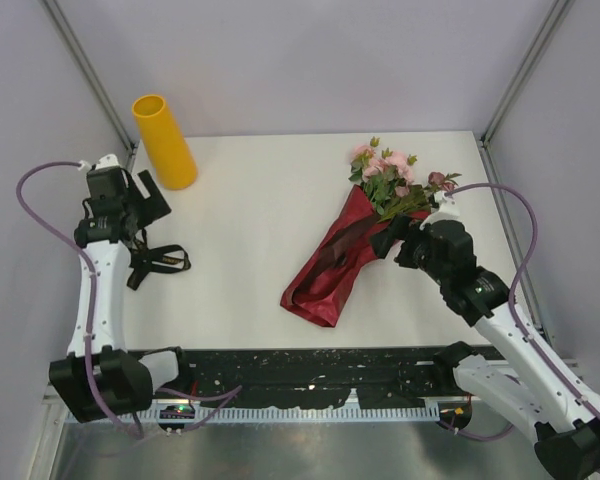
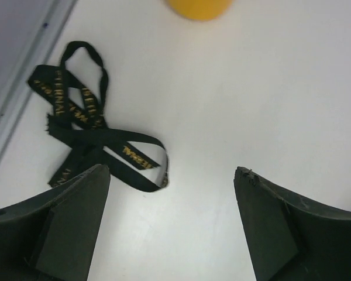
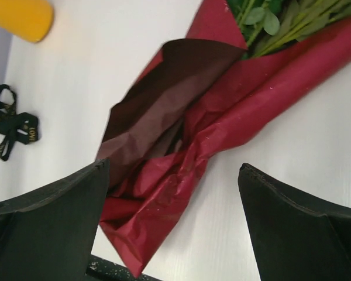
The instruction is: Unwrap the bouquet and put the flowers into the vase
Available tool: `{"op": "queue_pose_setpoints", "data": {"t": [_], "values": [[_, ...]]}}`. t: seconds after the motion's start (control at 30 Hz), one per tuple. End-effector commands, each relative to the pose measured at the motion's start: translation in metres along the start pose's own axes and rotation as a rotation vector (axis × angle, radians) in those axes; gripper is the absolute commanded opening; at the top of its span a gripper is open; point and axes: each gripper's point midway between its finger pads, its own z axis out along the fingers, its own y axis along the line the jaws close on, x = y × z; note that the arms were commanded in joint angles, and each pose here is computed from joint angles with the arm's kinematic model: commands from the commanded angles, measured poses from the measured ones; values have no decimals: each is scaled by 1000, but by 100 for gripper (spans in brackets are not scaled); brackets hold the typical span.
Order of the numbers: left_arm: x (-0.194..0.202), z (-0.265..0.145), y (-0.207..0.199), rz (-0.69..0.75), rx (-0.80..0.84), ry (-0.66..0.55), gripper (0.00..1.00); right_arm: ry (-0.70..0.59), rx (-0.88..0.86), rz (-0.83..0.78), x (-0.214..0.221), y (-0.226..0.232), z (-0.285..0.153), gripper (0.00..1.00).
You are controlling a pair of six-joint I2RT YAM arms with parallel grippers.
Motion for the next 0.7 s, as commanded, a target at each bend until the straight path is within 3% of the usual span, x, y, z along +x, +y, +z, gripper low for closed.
{"op": "queue_pose_setpoints", "data": {"t": [0.0, 0.1, 0.27, 0.37, 0.47, 0.67], "values": [[8, -47, -73, 80, 348, -48, 89, -14, 106, 28, 3, -20, 10, 97], [31, -71, -106, 204, 439, -34, 88, 0, 89, 69, 19, -24, 15, 100], [87, -121, -188, 371, 797, 2, 83, -30, 91, 156, 36, -36, 22, 90], [122, -138, -225, 464, 957, 44, 86, -47, 65, 172, 40, -36, 26, 85], [153, -143, -249, 531, 1039, 154, 82, -41, 61, 186, 50, -40, 29, 82], [197, -151, -299, 711, 1142, 159, 81, -45, 80, 202, 56, -48, 30, 82]]}}
